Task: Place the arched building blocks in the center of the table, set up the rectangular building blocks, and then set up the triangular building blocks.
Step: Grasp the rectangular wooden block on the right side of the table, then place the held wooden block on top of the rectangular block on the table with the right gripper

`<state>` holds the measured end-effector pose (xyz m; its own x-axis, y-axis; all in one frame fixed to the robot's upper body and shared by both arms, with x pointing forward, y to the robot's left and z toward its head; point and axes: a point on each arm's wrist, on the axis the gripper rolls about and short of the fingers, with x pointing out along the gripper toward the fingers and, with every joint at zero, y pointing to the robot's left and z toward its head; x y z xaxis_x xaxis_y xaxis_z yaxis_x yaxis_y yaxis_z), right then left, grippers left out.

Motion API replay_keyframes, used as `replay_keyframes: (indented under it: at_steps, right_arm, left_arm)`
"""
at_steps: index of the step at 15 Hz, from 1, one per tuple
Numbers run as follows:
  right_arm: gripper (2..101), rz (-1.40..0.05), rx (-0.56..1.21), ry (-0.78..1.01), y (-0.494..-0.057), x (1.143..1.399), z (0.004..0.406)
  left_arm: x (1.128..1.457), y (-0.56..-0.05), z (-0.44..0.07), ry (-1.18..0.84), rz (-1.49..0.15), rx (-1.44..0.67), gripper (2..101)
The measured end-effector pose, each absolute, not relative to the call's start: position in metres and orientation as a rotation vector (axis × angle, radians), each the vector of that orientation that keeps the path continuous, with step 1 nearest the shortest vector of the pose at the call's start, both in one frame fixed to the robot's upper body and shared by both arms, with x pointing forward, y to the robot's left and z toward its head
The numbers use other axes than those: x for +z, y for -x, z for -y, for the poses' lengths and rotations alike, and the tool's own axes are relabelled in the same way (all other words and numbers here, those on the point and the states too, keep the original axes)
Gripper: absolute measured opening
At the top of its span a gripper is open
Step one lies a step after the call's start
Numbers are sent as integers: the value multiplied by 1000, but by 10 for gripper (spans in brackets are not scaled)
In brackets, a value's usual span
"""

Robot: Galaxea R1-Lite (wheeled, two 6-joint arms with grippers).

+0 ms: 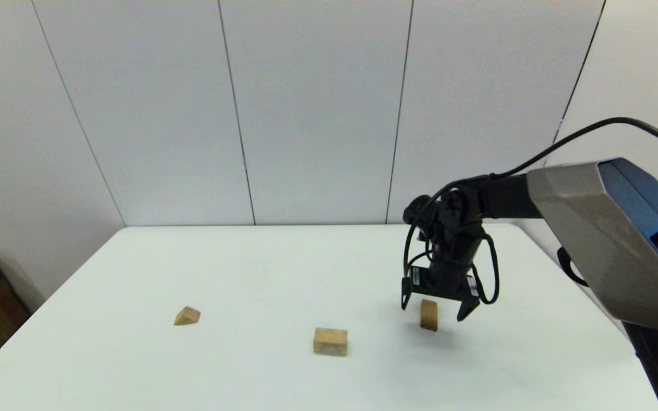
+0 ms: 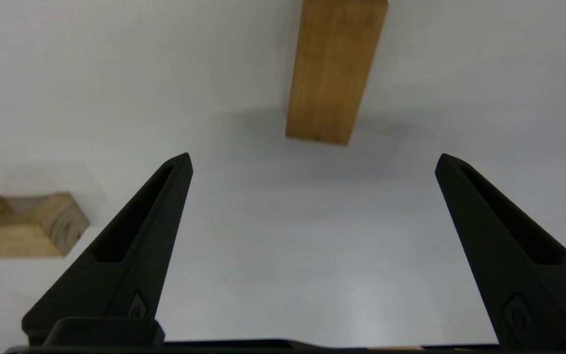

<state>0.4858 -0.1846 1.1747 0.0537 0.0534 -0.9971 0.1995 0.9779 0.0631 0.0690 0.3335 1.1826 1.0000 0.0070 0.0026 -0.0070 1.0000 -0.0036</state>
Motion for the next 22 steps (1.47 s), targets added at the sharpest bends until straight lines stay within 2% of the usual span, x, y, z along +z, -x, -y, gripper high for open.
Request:
replay_keyframes:
  at_steps: [5,11,12,15,18,19,22]
  right_arm:
    - [980,-1531,-119,-194,-496,1154,181]
    - [980,-1531,-133,-196,-501,1143,183]
    - [919,-1529,-133,-197,-502,1143,183]
    - [642,-1528,-136,-198,-502,1142,184]
    - [457,-1524,-144,-191,-503,1141,184]
    - [241,-1523,-144,-191,-503,1141,184]
    - [242,-1520,-143,-192,-503,1143,184]
  left_arm:
    - [1183,-69,-334,3,3,7,978]
    - [1183,-69,-334,3,2,7,978]
    - [1183,-69,-334,3,3,7,978]
    - [1183,-69,-334,3,2,7,978]
    - [1183,-69,-334,3,3,7,978]
    - [1183,-69,-334,3,3,7,978]
    - [1183,-69,-334,3,3,7,978]
